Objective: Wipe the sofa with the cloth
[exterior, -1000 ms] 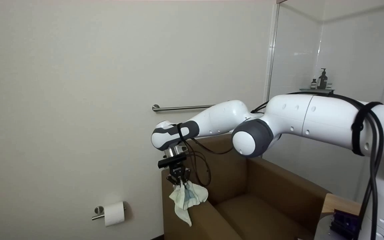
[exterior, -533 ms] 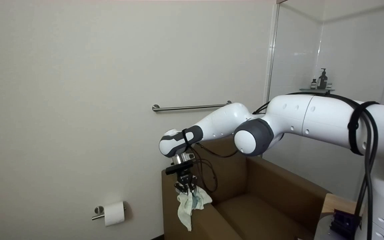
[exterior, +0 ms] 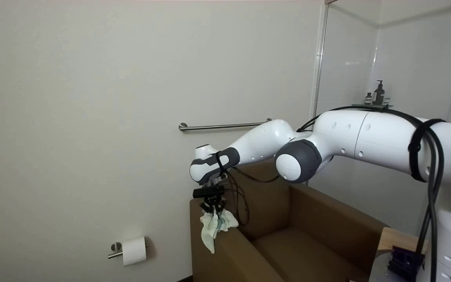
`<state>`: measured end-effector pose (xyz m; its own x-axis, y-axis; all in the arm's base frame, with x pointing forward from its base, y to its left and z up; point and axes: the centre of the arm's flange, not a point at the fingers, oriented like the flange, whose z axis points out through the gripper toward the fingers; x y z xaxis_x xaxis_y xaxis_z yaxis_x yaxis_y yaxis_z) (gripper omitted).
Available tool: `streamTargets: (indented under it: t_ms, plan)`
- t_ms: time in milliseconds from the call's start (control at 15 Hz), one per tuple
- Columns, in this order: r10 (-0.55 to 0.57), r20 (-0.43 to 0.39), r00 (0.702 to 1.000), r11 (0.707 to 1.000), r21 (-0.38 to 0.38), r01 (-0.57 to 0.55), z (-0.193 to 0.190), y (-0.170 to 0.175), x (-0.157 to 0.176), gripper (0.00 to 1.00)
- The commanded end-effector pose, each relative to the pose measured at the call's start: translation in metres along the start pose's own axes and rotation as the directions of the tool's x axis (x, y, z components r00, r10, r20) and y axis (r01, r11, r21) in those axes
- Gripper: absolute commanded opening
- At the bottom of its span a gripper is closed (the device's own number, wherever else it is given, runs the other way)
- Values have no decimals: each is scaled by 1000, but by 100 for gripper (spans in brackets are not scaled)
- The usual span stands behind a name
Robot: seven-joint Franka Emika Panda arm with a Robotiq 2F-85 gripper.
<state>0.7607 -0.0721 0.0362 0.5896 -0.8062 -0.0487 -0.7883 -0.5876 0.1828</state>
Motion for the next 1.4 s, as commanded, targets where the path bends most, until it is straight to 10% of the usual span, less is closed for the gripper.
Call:
streamTargets:
  t_ms: [0, 333, 733, 867, 1333]
  plan:
    - [39, -168, 985, 998, 56, -30, 6, -33, 25, 8]
    - [76, -346, 935, 997, 37, -68, 1, -41, 32, 8]
    - [81, -267, 960, 996, 63, -66, -5, -29, 32, 8]
    - [84, -235, 968, 996, 61, -71, -5, -27, 34, 39]
    - [35, -74, 997, 999, 34, -32, -23, -17, 24, 82]
